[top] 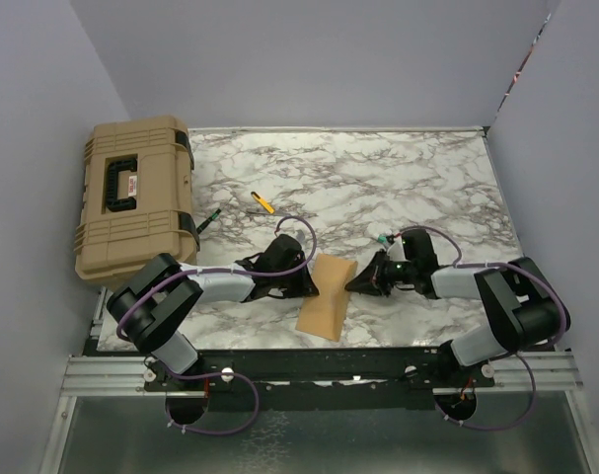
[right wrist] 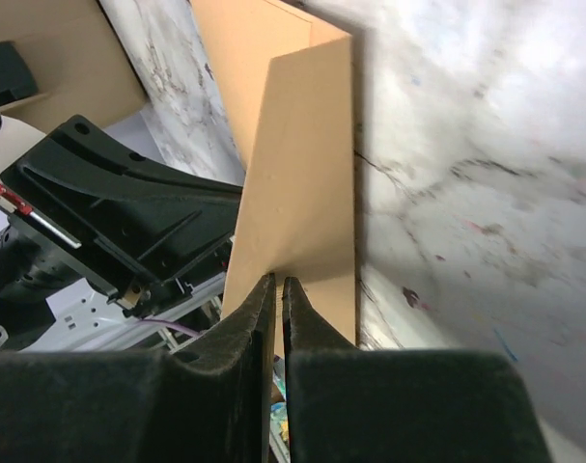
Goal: Place the letter into the envelope and seal it
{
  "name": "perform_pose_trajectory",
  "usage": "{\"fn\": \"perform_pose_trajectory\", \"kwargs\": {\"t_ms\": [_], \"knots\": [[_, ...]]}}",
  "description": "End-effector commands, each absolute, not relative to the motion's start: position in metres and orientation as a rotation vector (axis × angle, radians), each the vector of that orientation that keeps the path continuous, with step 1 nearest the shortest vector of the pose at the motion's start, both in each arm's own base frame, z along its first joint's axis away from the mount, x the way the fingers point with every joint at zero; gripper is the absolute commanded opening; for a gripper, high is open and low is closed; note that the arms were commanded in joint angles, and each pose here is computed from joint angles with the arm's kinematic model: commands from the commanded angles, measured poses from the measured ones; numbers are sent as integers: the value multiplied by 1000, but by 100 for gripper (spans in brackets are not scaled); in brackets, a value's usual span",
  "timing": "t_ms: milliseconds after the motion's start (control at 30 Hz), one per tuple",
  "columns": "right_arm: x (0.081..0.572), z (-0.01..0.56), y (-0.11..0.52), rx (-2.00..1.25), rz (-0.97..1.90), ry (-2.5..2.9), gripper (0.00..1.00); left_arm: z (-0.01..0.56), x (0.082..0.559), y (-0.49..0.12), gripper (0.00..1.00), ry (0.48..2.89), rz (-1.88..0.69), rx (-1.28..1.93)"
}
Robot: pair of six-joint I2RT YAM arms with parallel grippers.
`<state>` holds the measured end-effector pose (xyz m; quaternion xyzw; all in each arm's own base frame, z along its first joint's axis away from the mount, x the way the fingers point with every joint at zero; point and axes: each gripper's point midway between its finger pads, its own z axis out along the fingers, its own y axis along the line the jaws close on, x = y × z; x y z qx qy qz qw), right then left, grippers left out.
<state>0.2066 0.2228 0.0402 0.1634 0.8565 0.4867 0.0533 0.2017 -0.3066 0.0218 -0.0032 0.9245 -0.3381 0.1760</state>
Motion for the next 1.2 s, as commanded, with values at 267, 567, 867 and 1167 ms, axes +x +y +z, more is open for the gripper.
{"fn": "perform_pose_trajectory", "kwargs": {"t_ms": [267, 567, 867, 1167], "knots": [[220, 15, 232, 319, 1093, 2729, 9, -3, 186, -292, 3, 2725, -842, 17], [211, -3, 236, 157, 812, 2810, 9, 4, 189, -298, 3, 2709, -881, 11], [205, -17, 226, -154, 420, 2810, 9, 55, 205, -325, 4, 2599, -1060, 25], [195, -19, 223, -322, 210, 2746, 10, 81, 231, -326, 4, 2538, -1163, -39]]}}
